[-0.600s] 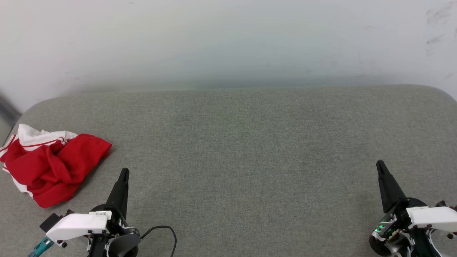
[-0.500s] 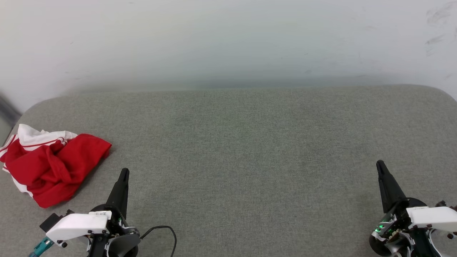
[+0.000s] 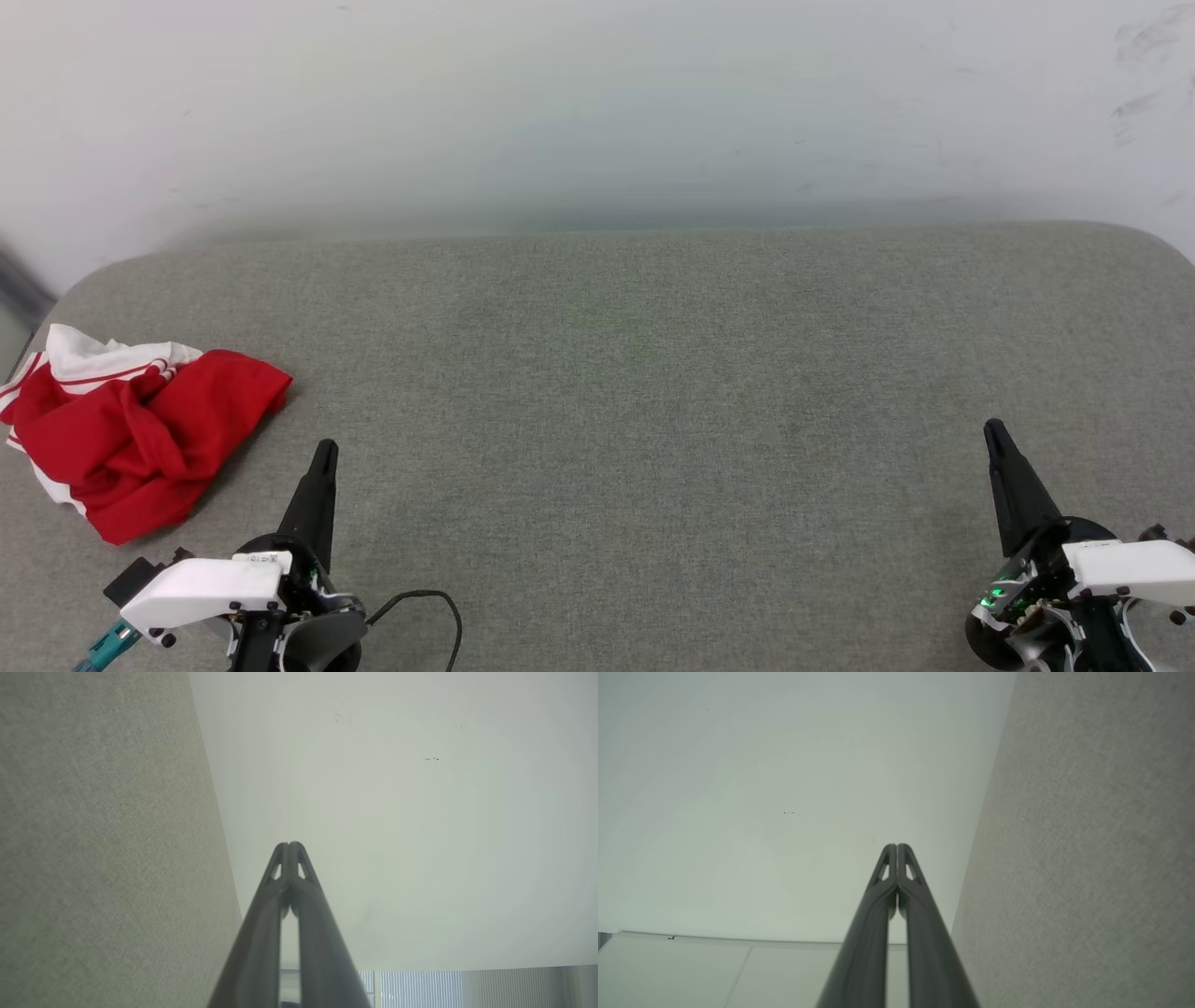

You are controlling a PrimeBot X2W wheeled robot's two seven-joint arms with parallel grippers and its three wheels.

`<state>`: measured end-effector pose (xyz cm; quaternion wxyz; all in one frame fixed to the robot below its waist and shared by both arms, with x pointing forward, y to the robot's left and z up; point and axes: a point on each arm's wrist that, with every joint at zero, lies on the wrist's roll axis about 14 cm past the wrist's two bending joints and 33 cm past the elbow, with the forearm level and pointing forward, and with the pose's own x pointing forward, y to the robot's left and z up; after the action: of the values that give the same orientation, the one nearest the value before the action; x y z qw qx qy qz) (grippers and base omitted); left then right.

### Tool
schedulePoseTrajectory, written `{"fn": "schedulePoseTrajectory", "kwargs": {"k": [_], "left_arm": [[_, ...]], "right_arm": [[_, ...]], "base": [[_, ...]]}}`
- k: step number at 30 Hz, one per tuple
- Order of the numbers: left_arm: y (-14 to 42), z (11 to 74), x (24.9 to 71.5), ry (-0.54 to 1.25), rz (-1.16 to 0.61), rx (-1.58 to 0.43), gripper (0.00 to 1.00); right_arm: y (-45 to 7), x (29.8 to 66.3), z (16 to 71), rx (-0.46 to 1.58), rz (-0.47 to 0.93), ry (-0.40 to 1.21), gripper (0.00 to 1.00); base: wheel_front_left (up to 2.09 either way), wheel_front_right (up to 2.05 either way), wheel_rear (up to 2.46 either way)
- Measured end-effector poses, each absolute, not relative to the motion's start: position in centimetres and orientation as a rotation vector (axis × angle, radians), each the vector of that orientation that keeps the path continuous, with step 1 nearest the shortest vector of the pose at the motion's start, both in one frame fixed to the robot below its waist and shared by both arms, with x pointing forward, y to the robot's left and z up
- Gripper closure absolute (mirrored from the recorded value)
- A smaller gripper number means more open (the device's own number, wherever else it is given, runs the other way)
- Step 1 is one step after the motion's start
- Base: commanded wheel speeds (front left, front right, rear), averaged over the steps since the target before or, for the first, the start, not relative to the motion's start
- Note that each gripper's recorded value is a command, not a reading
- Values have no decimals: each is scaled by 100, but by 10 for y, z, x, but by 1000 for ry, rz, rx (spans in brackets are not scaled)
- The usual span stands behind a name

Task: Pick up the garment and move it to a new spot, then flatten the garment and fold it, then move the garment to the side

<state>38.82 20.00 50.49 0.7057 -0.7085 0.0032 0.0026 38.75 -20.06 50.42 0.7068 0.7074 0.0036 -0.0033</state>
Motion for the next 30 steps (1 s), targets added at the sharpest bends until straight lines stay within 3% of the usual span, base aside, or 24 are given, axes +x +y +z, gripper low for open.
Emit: {"fn": "schedulePoseTrajectory", "kwargs": {"k": [4, 5, 19, 30], "left_arm": [[200, 505, 388, 7, 6, -1575, 100], [200, 505, 388, 7, 6, -1575, 0], [204, 486, 378, 23, 80, -1546, 0], [215, 500, 381, -26, 103, -1351, 0]], "right_arm": [[-201, 387, 504, 1572, -7, 8, 100], [-201, 388, 504, 1572, -7, 8, 0], [-206, 375, 478, 1526, -99, 39, 0], [-217, 378, 495, 1347, -99, -28, 0]], "base": [[0, 0, 0], [0, 0, 0], [0, 0, 0], [0, 0, 0]]}}
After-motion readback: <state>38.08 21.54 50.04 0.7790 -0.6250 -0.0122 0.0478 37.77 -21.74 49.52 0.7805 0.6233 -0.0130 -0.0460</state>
